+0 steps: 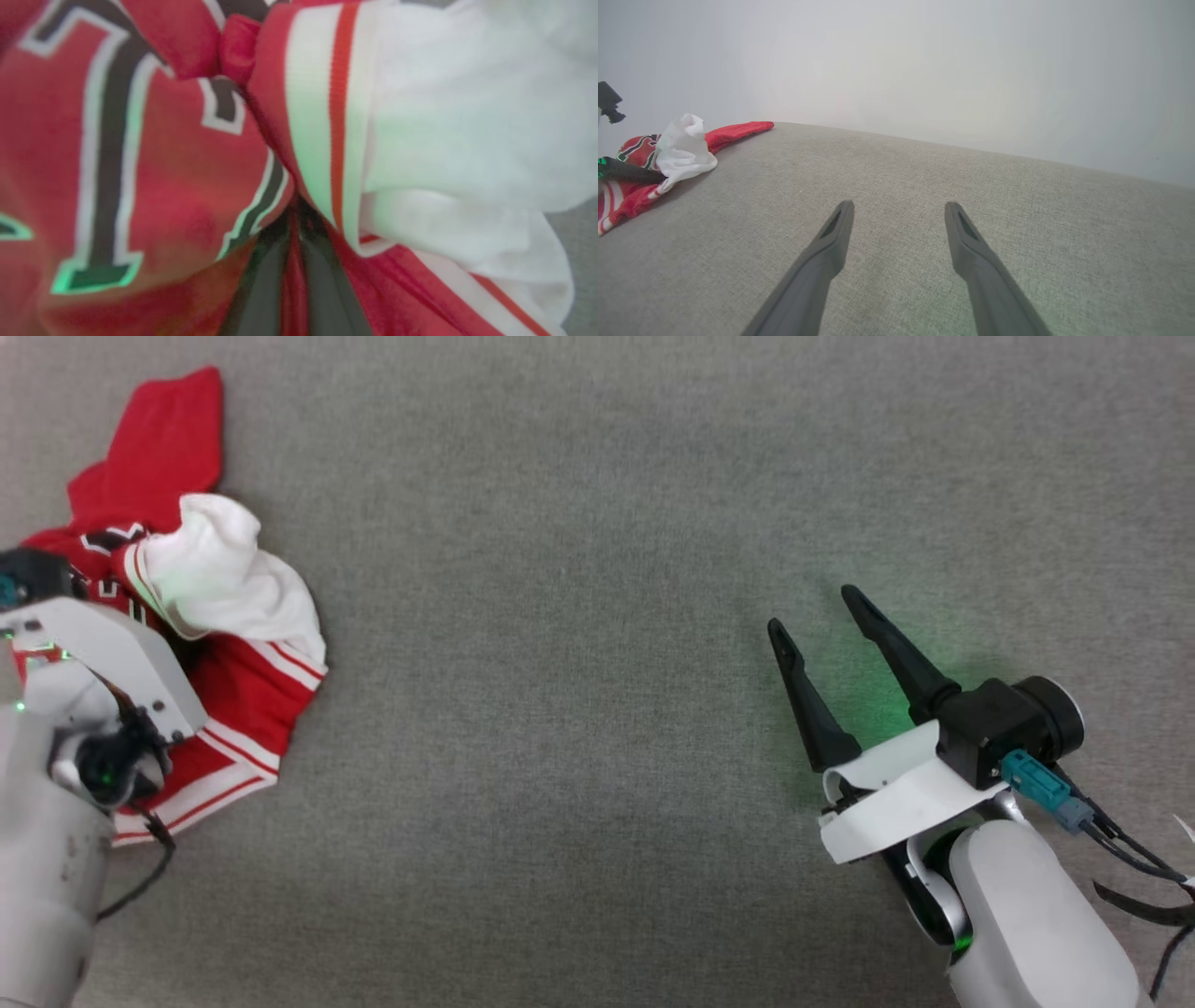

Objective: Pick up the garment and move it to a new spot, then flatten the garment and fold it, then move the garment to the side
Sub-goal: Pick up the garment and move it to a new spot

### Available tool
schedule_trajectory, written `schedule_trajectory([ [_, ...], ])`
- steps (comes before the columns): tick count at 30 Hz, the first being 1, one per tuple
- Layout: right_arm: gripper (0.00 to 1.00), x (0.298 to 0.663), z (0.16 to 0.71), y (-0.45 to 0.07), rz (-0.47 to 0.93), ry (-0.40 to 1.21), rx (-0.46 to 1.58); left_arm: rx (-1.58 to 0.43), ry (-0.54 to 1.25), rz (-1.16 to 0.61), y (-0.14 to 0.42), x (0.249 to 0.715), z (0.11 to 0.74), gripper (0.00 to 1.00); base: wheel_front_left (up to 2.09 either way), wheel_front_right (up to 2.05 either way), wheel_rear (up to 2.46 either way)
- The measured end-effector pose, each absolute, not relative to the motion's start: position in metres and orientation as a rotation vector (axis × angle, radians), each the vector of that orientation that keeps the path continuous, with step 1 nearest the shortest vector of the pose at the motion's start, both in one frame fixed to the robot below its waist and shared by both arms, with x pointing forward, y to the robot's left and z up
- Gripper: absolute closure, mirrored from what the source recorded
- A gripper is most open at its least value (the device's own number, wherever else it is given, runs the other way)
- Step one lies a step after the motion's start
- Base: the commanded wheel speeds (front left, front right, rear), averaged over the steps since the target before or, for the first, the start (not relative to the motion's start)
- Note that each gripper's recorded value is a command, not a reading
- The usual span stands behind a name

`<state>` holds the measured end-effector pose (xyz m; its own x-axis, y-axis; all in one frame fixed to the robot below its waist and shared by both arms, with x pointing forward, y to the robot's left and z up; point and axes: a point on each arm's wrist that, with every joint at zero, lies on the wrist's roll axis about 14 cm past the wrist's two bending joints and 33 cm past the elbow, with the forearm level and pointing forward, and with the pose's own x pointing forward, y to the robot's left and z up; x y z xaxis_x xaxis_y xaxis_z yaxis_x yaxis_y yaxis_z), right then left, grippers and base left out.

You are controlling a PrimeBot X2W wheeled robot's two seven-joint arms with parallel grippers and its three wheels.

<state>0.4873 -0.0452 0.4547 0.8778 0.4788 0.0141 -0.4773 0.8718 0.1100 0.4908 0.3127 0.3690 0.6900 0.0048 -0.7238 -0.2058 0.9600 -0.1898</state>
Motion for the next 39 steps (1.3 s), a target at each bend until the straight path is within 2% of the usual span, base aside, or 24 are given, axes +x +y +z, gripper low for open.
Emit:
schedule_trajectory([
  [4,0.0,0.481,0.464,-0.047,0.491,0.002,0.116,-0.257,0.716,0.094,0.308,0.495,0.391,1.0,0.0,0.0,0.0],
  [10,0.0,0.469,0.486,-0.056,0.449,-0.036,0.138,-0.278,0.531,-0.081,0.259,0.516,0.457,1.0,0.0,0.0,0.0],
  [17,0.0,0.459,0.507,-0.083,0.356,-0.08,0.161,-0.274,0.444,-0.395,0.162,0.519,0.514,1.0,0.0,0.0,0.0],
  [27,0.0,0.445,0.522,-0.164,0.119,-0.129,0.193,-0.269,0.536,-0.84,-0.005,0.495,0.521,1.0,0.0,0.0,0.0],
  [32,0.0,0.433,0.523,-0.207,-0.003,-0.14,0.214,-0.233,0.632,-1.016,-0.077,0.477,0.505,1.0,0.0,0.0,0.0],
  [39,0.0,0.411,0.518,-0.263,-0.173,-0.139,0.246,-0.318,0.728,-1.198,-0.155,0.456,0.5,1.0,0.0,0.0,0.0],
])
